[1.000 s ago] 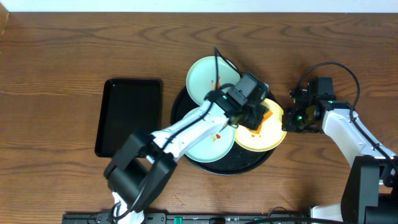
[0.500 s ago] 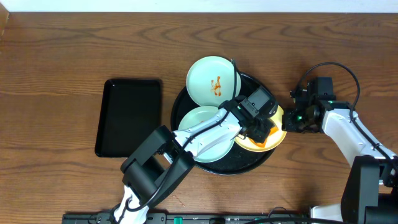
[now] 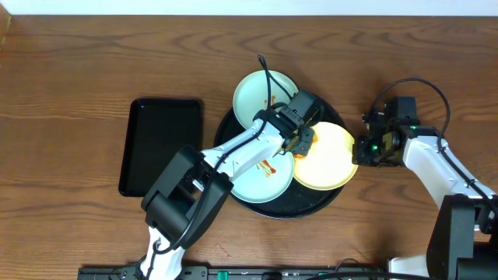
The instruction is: Clean dirty plates on tray and stack at the side
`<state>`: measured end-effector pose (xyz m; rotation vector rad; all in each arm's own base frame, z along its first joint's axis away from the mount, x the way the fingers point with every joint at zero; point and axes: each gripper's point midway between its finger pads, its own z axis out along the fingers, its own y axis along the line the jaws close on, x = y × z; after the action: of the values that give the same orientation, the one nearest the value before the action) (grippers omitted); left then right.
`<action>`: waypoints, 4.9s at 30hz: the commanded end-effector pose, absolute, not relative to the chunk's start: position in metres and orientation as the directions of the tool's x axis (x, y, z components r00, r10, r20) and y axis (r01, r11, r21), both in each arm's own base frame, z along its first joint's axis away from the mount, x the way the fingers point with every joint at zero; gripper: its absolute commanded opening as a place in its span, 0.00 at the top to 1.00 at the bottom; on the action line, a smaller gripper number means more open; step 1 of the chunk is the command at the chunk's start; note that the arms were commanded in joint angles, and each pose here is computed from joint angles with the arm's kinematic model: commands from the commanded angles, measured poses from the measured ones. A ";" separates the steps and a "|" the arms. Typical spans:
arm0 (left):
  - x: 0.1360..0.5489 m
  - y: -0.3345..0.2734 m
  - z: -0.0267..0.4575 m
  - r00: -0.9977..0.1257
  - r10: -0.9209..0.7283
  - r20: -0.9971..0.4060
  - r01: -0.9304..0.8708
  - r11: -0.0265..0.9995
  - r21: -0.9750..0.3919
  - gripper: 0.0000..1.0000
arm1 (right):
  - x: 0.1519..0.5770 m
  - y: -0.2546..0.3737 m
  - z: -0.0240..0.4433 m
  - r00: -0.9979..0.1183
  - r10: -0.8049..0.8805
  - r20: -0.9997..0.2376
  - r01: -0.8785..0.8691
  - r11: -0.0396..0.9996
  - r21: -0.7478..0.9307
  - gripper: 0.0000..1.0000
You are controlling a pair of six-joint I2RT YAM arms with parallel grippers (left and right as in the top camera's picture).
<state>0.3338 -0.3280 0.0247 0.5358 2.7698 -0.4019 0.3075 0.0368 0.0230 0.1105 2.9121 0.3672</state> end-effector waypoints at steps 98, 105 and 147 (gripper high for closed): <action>0.337 -0.311 0.155 -0.778 0.328 -0.536 0.505 0.834 -0.222 0.92 | 0.318 0.039 0.039 -0.961 0.091 -0.261 0.024 0.967 0.252 0.99; 0.331 -0.270 0.156 -0.836 0.302 -0.457 0.430 0.879 -0.206 0.93 | 0.331 0.032 0.092 -0.894 0.065 -0.443 -0.021 0.982 0.185 0.99; 0.358 -0.087 0.175 -0.935 -0.093 -0.343 -0.019 0.977 -0.214 0.93 | 0.345 0.054 0.181 -0.661 -0.429 -0.616 0.049 0.794 -0.606 0.99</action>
<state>0.3564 -0.0875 0.1649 -0.0669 2.7938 -0.2806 0.3426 0.0554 0.1708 -0.2982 2.2132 -0.7249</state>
